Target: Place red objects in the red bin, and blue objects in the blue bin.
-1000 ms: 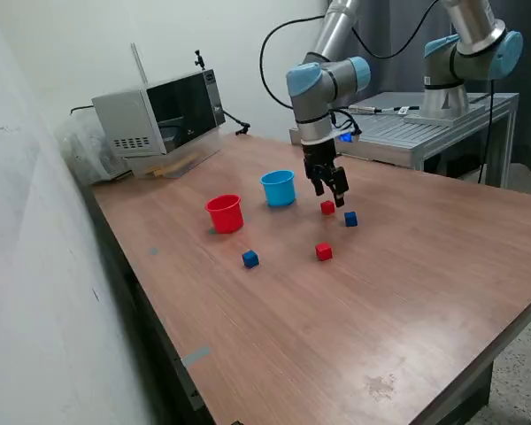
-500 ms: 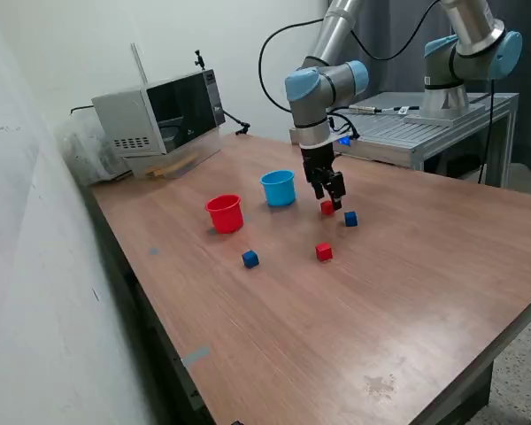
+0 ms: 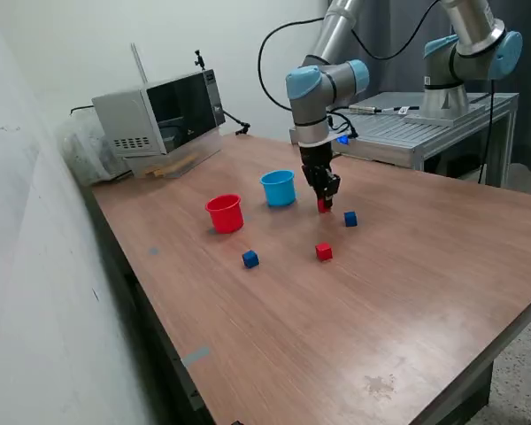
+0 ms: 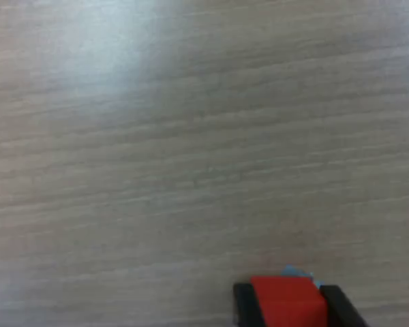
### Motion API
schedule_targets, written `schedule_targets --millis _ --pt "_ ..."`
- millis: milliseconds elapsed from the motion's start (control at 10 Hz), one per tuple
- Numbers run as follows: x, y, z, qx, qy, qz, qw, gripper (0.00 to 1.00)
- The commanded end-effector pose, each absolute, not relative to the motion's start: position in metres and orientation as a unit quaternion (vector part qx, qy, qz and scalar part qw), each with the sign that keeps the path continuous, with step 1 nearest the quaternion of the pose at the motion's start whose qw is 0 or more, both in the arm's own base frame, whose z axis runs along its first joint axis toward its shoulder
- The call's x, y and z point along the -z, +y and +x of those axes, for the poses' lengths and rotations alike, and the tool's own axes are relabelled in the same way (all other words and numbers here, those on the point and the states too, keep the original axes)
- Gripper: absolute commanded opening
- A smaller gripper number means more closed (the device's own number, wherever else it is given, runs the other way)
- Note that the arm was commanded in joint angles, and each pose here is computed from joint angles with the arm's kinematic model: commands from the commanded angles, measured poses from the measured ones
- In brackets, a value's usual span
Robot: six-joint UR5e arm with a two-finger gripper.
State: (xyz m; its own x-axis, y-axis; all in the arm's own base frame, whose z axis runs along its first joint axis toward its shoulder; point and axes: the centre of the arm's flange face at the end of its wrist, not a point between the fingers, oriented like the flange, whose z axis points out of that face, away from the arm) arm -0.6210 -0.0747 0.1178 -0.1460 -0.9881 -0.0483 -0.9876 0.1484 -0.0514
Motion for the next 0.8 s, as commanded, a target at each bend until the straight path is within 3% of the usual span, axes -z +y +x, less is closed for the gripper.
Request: schedule_targets --millis 0,300,700 --pt "-0.136 -0.075 -0.622 -0.008 0.757 -0.653 0.026 0.00" --pt "-0.220 -0.069 -0.648 -0.049 0.758 -0.650 -0.013 0.00" --pt "-0.299 -0.046 -0.705 -0.099 0.768 -0.630 -0.059 0.00"
